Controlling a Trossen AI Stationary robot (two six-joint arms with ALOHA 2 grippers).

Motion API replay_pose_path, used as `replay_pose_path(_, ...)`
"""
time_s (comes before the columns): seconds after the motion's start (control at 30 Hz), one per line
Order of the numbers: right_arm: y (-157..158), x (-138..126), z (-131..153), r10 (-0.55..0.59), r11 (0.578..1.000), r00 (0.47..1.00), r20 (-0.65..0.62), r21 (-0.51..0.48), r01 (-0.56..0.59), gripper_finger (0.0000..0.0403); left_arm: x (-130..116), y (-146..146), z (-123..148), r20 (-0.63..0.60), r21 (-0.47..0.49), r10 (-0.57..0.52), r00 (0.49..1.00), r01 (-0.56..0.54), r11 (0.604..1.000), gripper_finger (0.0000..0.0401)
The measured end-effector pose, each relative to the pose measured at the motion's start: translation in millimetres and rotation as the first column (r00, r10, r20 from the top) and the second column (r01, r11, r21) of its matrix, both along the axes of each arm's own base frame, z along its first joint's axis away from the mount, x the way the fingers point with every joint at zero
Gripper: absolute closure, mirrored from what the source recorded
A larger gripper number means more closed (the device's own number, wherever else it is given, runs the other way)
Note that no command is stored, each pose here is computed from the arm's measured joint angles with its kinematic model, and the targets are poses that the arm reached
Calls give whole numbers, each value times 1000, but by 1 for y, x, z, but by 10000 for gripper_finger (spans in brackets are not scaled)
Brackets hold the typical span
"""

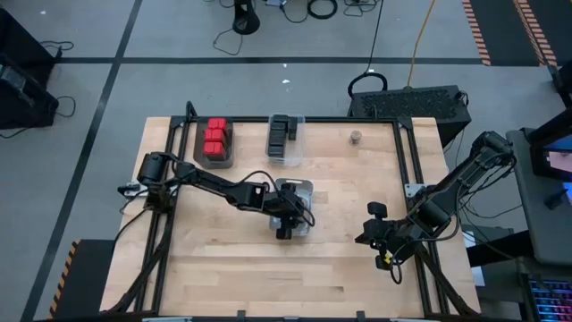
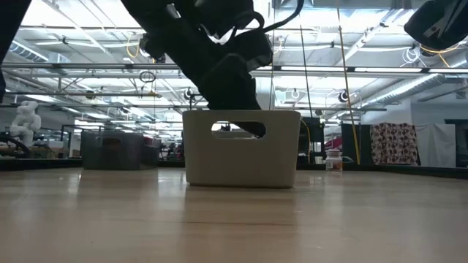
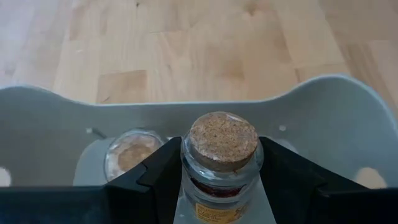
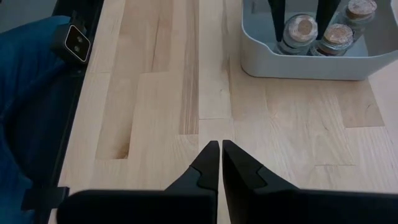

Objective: Sort spices by type
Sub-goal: Put the brown seasoning bottle into the gray bin

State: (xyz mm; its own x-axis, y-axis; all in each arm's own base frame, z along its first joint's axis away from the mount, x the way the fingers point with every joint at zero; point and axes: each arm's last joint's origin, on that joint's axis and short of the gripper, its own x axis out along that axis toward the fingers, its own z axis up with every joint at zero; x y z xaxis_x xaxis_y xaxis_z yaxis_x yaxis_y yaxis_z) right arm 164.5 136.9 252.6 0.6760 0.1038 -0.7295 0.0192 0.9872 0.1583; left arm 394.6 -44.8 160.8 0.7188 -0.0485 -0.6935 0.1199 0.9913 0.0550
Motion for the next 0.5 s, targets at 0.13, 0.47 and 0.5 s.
replay_pose_path(0.13, 0, 0, 0, 3, 1000, 1000, 0, -3, -3, 403, -1, 0, -1, -10, 14, -11, 1000, 11, 1000, 210)
replay_pose_path(0.47, 0, 0, 0, 3, 1000, 1000, 0, -3, -3, 403, -1, 0, -3, -22, 15, -9, 1000, 9, 1000, 209)
replay_pose_path(0.5, 0, 0, 0, 3, 1000, 1000, 0, -3, -3, 403, -1, 0, -4, -27, 14, -8, 1000, 8, 1000, 207)
